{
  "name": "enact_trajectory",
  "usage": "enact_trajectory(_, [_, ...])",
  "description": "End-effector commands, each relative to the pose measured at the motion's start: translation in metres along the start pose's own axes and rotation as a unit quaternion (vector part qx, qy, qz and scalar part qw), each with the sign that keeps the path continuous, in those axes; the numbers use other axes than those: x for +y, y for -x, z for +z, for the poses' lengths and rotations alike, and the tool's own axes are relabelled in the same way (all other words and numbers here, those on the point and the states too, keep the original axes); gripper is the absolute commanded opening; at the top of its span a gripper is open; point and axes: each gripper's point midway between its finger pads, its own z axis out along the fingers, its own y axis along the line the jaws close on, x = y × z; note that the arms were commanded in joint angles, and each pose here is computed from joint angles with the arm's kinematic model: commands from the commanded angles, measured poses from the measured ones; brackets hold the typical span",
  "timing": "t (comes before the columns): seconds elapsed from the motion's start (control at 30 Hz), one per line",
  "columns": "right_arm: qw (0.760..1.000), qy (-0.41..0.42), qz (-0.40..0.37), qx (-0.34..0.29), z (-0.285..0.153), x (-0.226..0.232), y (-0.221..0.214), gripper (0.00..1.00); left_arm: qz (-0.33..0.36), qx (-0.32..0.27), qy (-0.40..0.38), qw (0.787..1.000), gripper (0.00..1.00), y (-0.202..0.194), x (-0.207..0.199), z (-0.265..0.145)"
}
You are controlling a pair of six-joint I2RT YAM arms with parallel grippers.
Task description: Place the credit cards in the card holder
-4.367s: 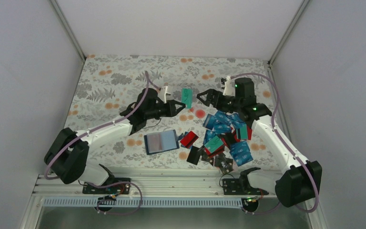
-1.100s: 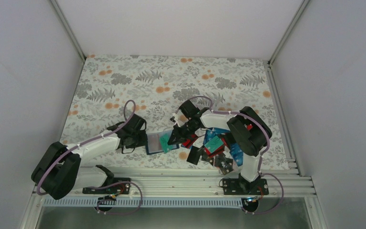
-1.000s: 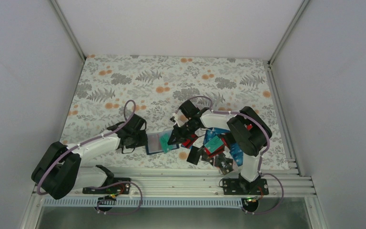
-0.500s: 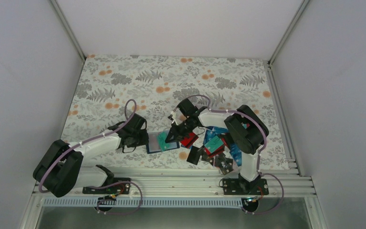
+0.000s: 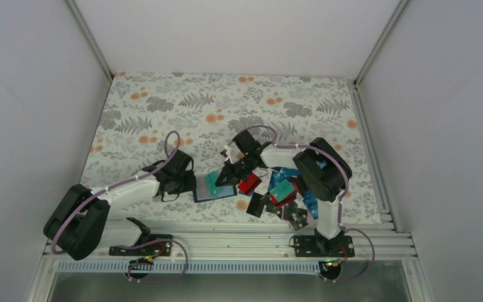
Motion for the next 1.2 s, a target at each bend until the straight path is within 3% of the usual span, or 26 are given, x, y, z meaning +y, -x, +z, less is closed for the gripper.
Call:
enact_trajectory(0.0, [1.0, 0.001, 0.01, -0.006, 0.01, -0.003, -0.002, 0.04, -0.002, 0.029, 0.007, 1.0, 0.23, -0.016, 0.009, 0.006])
enact_trajectory(1.17, [0.996, -0.048, 0.035, -0.067, -0.002, -0.012, -0.006, 0.04, -0.011, 0.038, 0.009, 0.999, 0.21, -0.023, 0.014, 0.008])
